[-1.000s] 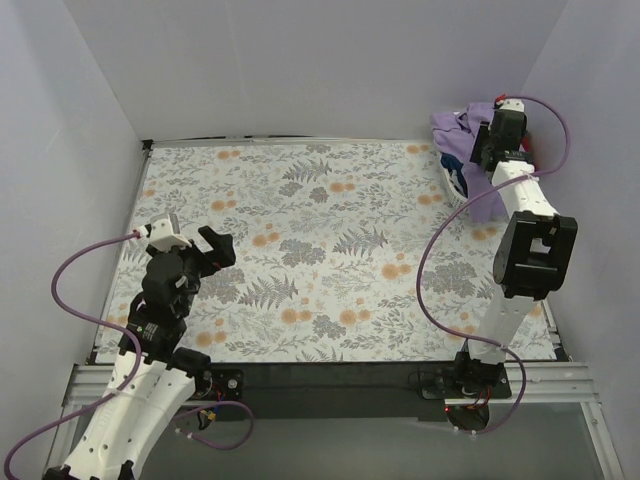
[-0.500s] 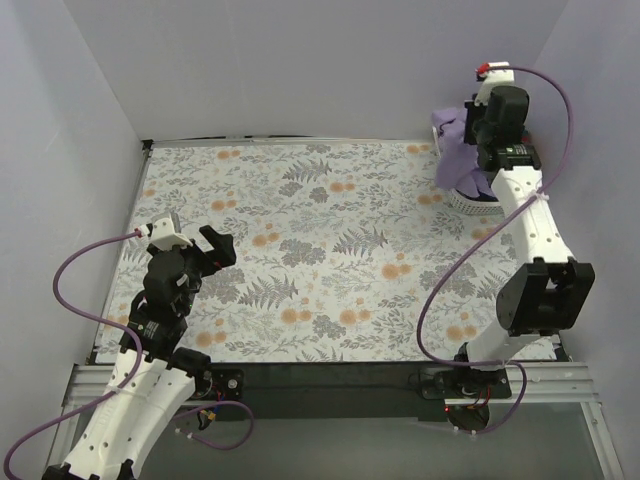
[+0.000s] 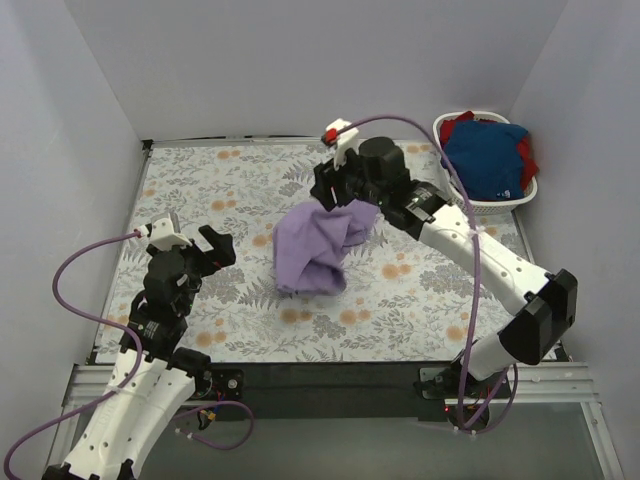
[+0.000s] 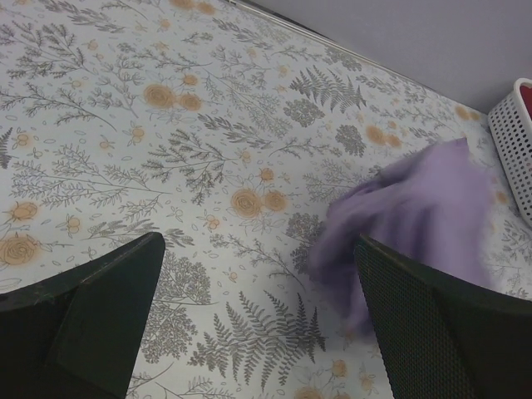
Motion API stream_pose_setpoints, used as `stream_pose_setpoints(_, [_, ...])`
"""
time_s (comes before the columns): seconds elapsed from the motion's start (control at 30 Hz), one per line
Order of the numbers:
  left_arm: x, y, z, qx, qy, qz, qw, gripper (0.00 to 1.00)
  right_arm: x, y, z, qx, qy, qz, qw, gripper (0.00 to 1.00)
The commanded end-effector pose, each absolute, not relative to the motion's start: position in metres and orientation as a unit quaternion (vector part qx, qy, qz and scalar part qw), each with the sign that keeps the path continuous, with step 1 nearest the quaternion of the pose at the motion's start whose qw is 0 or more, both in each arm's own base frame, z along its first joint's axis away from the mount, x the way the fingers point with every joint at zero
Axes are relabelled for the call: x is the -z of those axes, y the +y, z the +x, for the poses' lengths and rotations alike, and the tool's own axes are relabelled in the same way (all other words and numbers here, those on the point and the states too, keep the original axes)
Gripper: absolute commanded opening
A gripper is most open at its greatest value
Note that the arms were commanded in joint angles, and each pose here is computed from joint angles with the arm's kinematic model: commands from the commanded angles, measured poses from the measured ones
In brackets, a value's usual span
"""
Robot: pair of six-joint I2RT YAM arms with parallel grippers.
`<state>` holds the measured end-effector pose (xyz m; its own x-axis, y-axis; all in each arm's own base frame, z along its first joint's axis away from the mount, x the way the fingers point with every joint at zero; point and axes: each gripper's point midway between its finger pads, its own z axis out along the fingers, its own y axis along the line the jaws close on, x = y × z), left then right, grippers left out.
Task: Fold and stack the t-shirts
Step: Move the tshirt to the center of the board, then flatten the tshirt out
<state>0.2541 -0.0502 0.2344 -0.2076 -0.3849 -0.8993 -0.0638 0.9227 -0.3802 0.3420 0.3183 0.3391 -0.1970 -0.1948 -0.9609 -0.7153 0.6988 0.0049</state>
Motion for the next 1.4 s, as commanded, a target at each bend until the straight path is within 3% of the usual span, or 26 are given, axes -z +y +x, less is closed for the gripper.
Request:
stream_pose_setpoints(0.0, [-0.227,-0.052,0.256,0.134,0.770,-0.155,0.604,0.98,-0.271,0.337,0.315,-0.275,0.784,-0.313,0.461,0.64])
stream_pose_setpoints(0.17, [-0.219,-0.073,0.255,0.176,0.802,-0.156,0.550,0.98,-0.210,0.291,0.314,-0.212,0.833,-0.270,0.434,0.68])
stream_pose_setpoints(0.37, [-0.158,-0.098,0.254,0.186,0.875,-0.198,0.401,0.98,-0.134,0.260,0.308,-0.236,0.868,-0.226,0.374,0.65])
stream_pose_setpoints(0.63, [-0.066,-0.117,0.224,0.176,0.927,-0.241,0.227,0.98,-0.103,0.271,0.287,-0.342,0.852,-0.223,0.328,0.62])
stream_pose_setpoints(0.8, [-0.040,-0.119,0.224,0.165,0.935,-0.247,0.195,0.94,-0.098,0.279,0.282,-0.371,0.843,-0.220,0.321,0.61])
stream_pose_setpoints(0.87, [-0.032,-0.118,0.224,0.158,0.936,-0.249,0.191,0.90,-0.096,0.280,0.281,-0.373,0.843,-0.220,0.319,0.62])
stream_pose_setpoints(0.97, [-0.023,-0.121,0.225,0.156,0.941,-0.243,0.176,0.71,-0.093,0.283,0.278,-0.383,0.840,-0.223,0.313,0.62])
stream_pose_setpoints(1.0, [-0.023,-0.123,0.227,0.159,0.941,-0.241,0.176,0.61,-0.090,0.284,0.276,-0.386,0.840,-0.224,0.309,0.62])
stream_pose_setpoints(1.03, [-0.028,-0.124,0.230,0.162,0.942,-0.231,0.181,0.39,-0.087,0.285,0.273,-0.389,0.840,-0.226,0.302,0.62])
stream_pose_setpoints(1.07, [-0.035,-0.126,0.234,0.167,0.941,-0.227,0.189,0.24,-0.085,0.288,0.268,-0.391,0.840,-0.231,0.296,0.62])
stream_pose_setpoints(1.13, [-0.064,-0.126,0.248,0.173,0.934,-0.223,0.220,0.10,-0.078,0.292,0.261,-0.393,0.842,-0.235,0.285,0.62])
stream_pose_setpoints(1.37, [-0.171,-0.119,0.283,0.182,0.903,-0.198,0.336,0.09,-0.057,0.302,0.243,-0.395,0.853,-0.223,0.260,0.62])
